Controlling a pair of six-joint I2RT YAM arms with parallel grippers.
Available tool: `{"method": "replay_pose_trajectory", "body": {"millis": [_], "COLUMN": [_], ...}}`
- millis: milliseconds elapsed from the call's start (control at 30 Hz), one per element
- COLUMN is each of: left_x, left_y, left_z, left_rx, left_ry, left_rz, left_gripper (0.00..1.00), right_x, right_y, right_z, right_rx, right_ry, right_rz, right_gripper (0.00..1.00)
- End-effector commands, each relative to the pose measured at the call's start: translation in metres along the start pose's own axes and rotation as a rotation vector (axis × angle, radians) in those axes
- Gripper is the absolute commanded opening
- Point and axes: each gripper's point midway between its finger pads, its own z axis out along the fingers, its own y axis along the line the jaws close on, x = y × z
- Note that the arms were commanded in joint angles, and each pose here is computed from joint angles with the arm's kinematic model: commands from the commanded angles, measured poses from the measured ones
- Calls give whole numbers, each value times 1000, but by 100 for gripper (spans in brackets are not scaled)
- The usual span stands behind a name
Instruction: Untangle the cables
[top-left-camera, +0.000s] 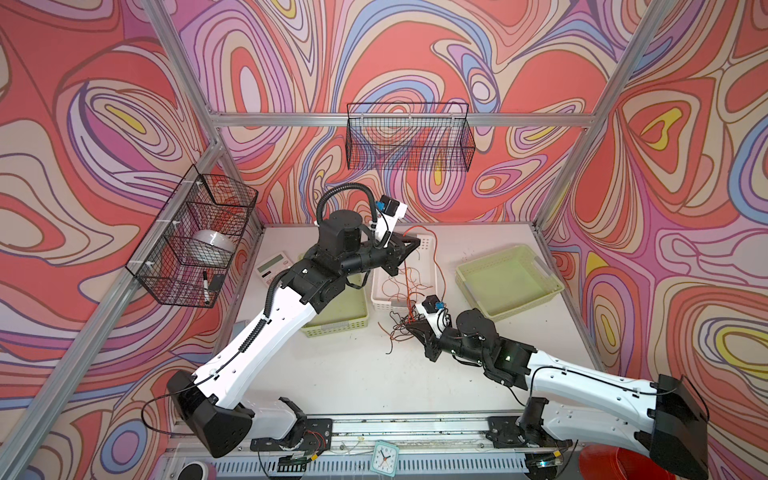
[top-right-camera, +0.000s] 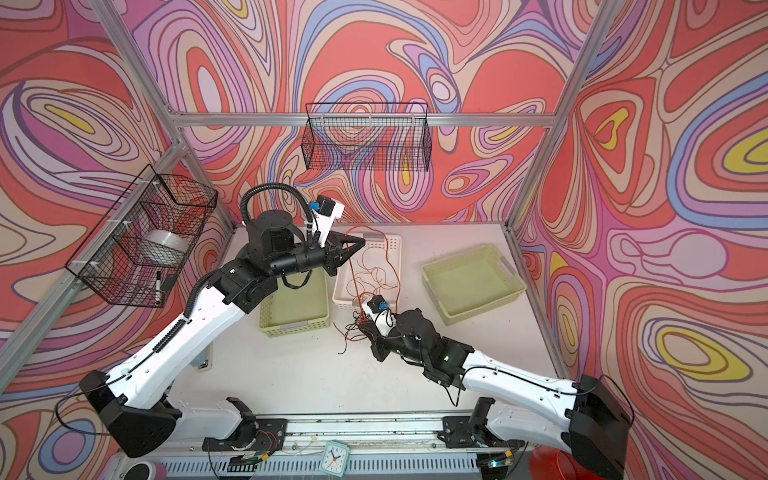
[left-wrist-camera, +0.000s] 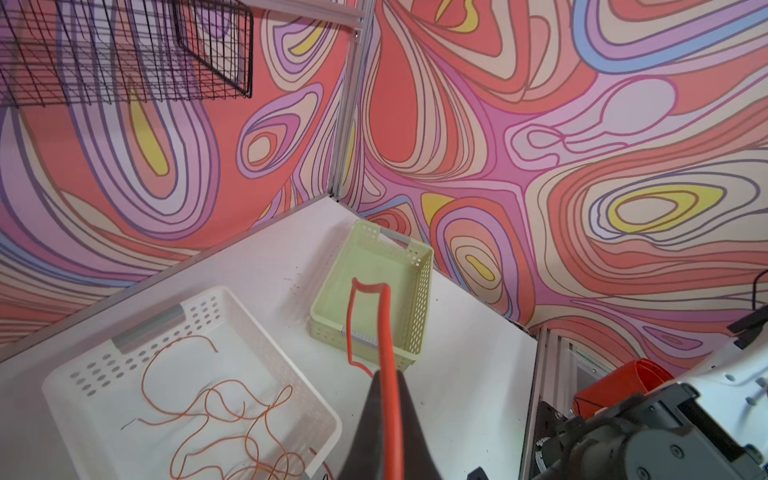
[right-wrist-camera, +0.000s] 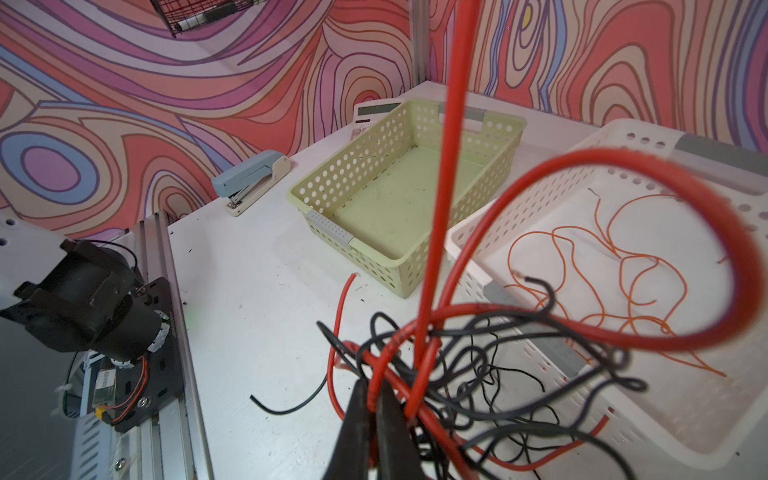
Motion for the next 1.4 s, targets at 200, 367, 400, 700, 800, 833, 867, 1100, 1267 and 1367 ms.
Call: {"method": "replay_pose_trajectory", "body": {"millis": [200, 367, 400, 700, 800, 833, 867, 1100, 1267, 1367], "left_x": [-31, -7, -6, -6, -5, -5, -6, -9, -17, -19], "left_y": [-59, -62, -61, -72, -79, -80, -80, -81, -85, -87], "left_z": [-19, -12, -11, -4, -4, -4, -5, -7, -10, -11], "left_rx": [272, 311, 310, 330, 339, 335, 330, 336, 361, 371], "left_ry": [-135, -80, -80, -106, -110, -115, -125, -169, -199, -208], "left_rz": [15, -11, -14, -21, -28, -30, -32, -76, -96, -108], "left_gripper": [0, 0, 0, 0, 0, 0, 0, 0, 0, 0], "right_x": [-3, 5, 8, 21, 14, 11, 8, -1, 6, 7], "right_y": [-23, -46, -45, -29, -27, -26, -24, -27, -42, -53], "right_z": [-40, -52, -51, -18, -17, -19, -20, -13, 0, -1], "right_rx": [148, 265, 253, 148, 122, 113, 99, 117, 205, 257], "right_ry": [-72, -114, -118, -81, -128, -149, -164, -185, -175, -215], "right_rz": [110, 235, 253, 379, 386, 387, 383, 333, 304, 310], "right_gripper": [39, 59, 61, 71, 71, 71, 71, 72, 61, 33]}}
